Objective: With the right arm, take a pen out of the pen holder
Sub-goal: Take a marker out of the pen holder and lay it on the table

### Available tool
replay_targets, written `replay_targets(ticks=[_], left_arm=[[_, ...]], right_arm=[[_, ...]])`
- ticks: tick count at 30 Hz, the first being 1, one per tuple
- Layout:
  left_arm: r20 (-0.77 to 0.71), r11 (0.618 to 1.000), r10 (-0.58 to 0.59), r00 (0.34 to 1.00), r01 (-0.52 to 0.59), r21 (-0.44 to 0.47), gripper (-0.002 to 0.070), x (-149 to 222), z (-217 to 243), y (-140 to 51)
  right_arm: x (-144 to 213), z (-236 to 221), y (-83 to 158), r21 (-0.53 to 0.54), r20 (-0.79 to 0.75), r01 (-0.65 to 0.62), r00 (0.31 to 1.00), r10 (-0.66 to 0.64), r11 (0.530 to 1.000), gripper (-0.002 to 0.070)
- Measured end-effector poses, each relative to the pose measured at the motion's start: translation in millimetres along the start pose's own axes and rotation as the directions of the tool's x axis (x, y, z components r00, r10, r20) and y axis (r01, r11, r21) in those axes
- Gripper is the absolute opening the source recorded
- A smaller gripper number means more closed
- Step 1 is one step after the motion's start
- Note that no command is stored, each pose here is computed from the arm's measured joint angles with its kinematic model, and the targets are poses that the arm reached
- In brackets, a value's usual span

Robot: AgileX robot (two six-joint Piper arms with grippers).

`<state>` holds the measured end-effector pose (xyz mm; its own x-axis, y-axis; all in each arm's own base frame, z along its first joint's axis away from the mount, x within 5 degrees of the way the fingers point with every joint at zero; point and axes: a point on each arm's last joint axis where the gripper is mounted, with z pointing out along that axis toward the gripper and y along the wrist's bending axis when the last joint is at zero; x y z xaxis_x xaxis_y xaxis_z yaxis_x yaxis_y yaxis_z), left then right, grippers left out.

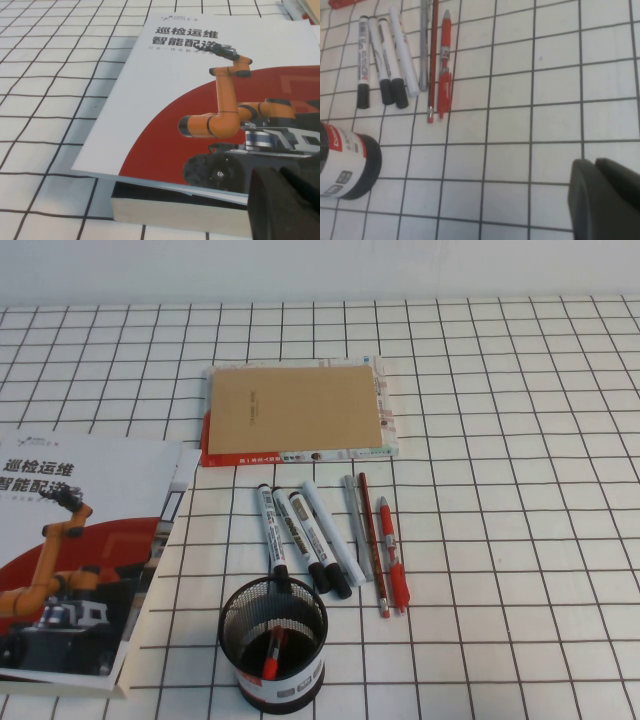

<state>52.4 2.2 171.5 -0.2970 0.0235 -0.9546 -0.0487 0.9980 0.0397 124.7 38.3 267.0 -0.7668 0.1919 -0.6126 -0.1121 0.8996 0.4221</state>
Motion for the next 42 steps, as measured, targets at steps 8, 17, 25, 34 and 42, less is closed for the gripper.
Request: replay_targets(ticks=[8,17,25,34,42], left_arm=[[0.0,1.0,0.0,1.0,0.0,0.0,-0.0003,0,0,0.0],[0.0,1.0,0.0,1.0,0.0,0.0,-0.0003,0,0,0.0],[0.0,1.0,0.0,1.0,0.0,0.0,-0.0003,0,0,0.0],[0.0,1.0,0.0,1.0,0.0,0.0,-0.0003,0,0,0.0],[0.0,1.0,0.0,1.0,0.0,0.0,-0.0003,0,0,0.0]], right_arm=[[-7,26,4,-0.032,-0.092,0.038,0.995,-0.041,0.999,-0.0016],[-20,62,68,-0.205,-0.064,0.25,0.961,-0.267,0.946,-0.0016],[0,82,132,-0.308,0.172,0.453,0.892,-0.419,0.837,-0.0016],[47,74,158,-0.298,0.486,0.71,0.689,-0.538,0.638,0.002],[73,89,148,-0.227,0.575,0.782,0.589,-0.568,0.581,0.0316]])
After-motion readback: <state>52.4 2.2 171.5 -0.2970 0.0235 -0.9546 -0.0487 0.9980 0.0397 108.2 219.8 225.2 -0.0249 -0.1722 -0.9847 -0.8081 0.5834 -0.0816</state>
